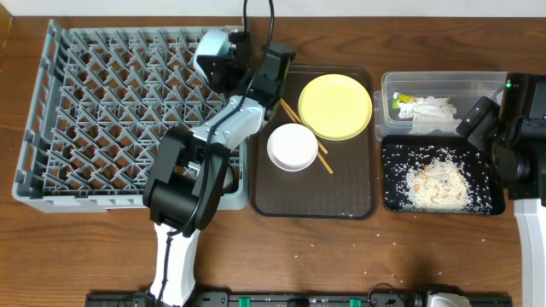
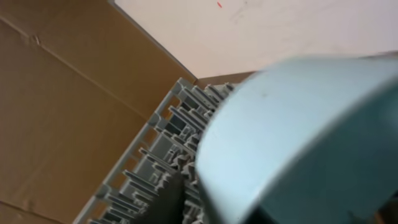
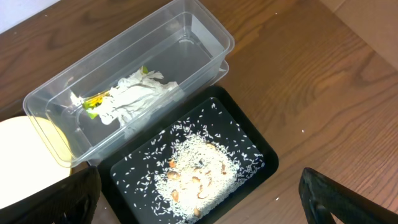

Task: Sort waste into correct bins and load items into the dishwasher
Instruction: 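Lower the light-blue bowl into the rack's back corner and release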

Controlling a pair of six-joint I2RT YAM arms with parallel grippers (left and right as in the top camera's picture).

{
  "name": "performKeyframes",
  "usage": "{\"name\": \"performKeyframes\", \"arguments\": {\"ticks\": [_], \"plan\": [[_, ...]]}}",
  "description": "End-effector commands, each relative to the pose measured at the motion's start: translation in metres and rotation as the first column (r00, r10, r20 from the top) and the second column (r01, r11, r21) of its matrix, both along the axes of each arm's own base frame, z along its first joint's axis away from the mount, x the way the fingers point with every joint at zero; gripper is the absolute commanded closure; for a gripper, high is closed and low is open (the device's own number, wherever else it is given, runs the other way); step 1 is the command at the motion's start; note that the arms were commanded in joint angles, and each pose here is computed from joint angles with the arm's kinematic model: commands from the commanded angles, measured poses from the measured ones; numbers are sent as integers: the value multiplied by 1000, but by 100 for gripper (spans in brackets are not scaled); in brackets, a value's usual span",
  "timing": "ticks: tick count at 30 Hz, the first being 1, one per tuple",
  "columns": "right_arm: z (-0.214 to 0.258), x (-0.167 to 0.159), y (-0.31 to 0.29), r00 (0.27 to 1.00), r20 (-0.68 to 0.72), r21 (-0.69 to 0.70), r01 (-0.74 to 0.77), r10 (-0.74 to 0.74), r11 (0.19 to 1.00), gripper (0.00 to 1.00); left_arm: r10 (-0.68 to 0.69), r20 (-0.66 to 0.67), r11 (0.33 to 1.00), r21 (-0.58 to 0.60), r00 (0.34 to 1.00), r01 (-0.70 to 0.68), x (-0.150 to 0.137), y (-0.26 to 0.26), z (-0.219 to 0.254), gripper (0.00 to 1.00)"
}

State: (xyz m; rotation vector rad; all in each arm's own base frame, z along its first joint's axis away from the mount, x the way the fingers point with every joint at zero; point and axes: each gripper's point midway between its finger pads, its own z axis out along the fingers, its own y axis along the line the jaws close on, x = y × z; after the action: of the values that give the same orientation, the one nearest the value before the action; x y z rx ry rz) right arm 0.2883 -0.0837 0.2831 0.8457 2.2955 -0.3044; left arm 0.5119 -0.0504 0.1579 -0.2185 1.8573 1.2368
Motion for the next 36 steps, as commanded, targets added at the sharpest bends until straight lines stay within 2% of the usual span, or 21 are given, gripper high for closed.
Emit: {"name": "performKeyframes", "arguments": {"ticks": [1,5,8,16,19,21,25,29,31,33,35,36], "plan": [[2,-1,-3,1000,11,1,23,-23,1000,1,-10,-7,1000,9,1000,10,-3,-7,-3,68],[2,-1,-3,1000,11,1,23,-23,1000,1,-90,-50,995,-39,995,88,5,-17,-15,50],[2,-1,-3,1000,11,1,23,-23,1000,1,-134,-75,989,-71,988,129,9,-23,-24,42],[2,-1,-3,1000,11,1,23,-23,1000,1,-212,-75,972,-124,974,202,13,-41,-26,26],[2,-1,-3,1000,11,1,23,-23,1000,1,-232,-44,965,-133,972,224,10,-51,-11,22],[2,-1,-3,1000,11,1,23,-23,1000,1,-306,-19,937,-185,952,297,8,-66,12,19],[2,-1,-3,1000,11,1,23,-23,1000,1,-463,1,814,-395,886,426,-12,-92,38,18],[2,-1,-3,1000,11,1,23,-23,1000,1,-633,-9,573,-678,774,461,-62,-124,48,18],[2,-1,-3,1000,11,1,23,-23,1000,1,-669,-4,453,-795,743,403,-90,-138,47,18],[2,-1,-3,1000,11,1,23,-23,1000,1,-645,-15,351,-894,764,279,-118,-149,39,18],[2,-1,-3,1000,11,1,23,-23,1000,1,-593,-66,303,-942,802,147,-139,-154,25,19],[2,-1,-3,1000,11,1,23,-23,1000,1,-562,-108,300,-951,820,80,-149,-155,16,19]]}}
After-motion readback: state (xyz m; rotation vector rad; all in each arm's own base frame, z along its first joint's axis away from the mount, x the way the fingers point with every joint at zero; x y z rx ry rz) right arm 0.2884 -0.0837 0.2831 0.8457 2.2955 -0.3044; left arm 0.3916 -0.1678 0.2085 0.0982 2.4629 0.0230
